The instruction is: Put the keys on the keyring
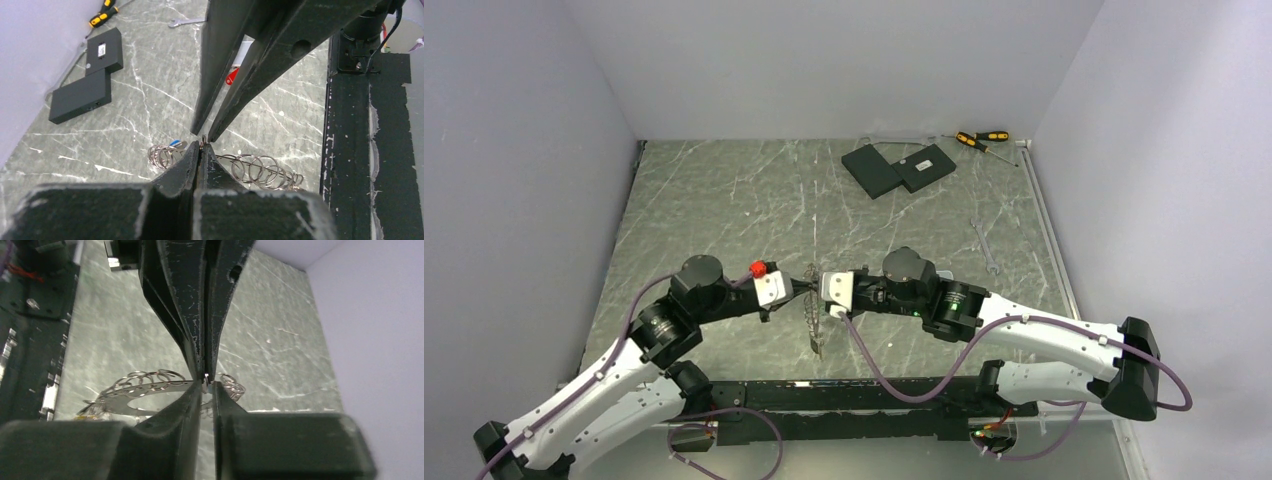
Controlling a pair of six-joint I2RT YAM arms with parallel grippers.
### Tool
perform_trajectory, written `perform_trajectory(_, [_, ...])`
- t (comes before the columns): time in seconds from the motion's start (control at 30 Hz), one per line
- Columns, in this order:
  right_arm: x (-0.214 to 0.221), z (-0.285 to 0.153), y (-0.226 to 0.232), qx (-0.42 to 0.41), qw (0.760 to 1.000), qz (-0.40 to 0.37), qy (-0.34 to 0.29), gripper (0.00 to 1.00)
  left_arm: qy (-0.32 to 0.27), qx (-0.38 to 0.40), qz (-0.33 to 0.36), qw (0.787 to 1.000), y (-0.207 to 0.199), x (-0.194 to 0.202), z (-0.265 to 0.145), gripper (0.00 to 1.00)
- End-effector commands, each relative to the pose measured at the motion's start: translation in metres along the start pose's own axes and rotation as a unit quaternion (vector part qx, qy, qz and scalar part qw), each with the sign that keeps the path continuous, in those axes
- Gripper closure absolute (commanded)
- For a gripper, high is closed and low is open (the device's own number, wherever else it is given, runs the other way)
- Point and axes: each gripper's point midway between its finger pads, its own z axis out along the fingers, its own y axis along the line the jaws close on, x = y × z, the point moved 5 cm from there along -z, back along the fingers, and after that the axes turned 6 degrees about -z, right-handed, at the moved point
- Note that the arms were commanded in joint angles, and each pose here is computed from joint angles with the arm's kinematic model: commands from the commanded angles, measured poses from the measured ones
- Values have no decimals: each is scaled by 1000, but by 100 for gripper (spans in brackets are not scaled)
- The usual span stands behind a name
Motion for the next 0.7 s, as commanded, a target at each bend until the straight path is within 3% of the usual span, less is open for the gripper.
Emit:
perform_trajectory(0.0, [-31,-10,-16,24,996,32,-84,70,-55,-24,44,997,5,-20,-8,100])
perform_trajectory(0.07, [-27,-13,-15,17,994,51,-94,59,-70,-20,53,996,2,-20,-9,100])
perform_trajectory(0.13, [-24,-14,-15,10,993,64,-102,56,-82,-11,67,994,-1,-22,-10,100])
perform_trajectory(0.67, [-23,-1,-13,-30,990,81,-110,64,-130,-8,91,987,-6,-25,-14,100])
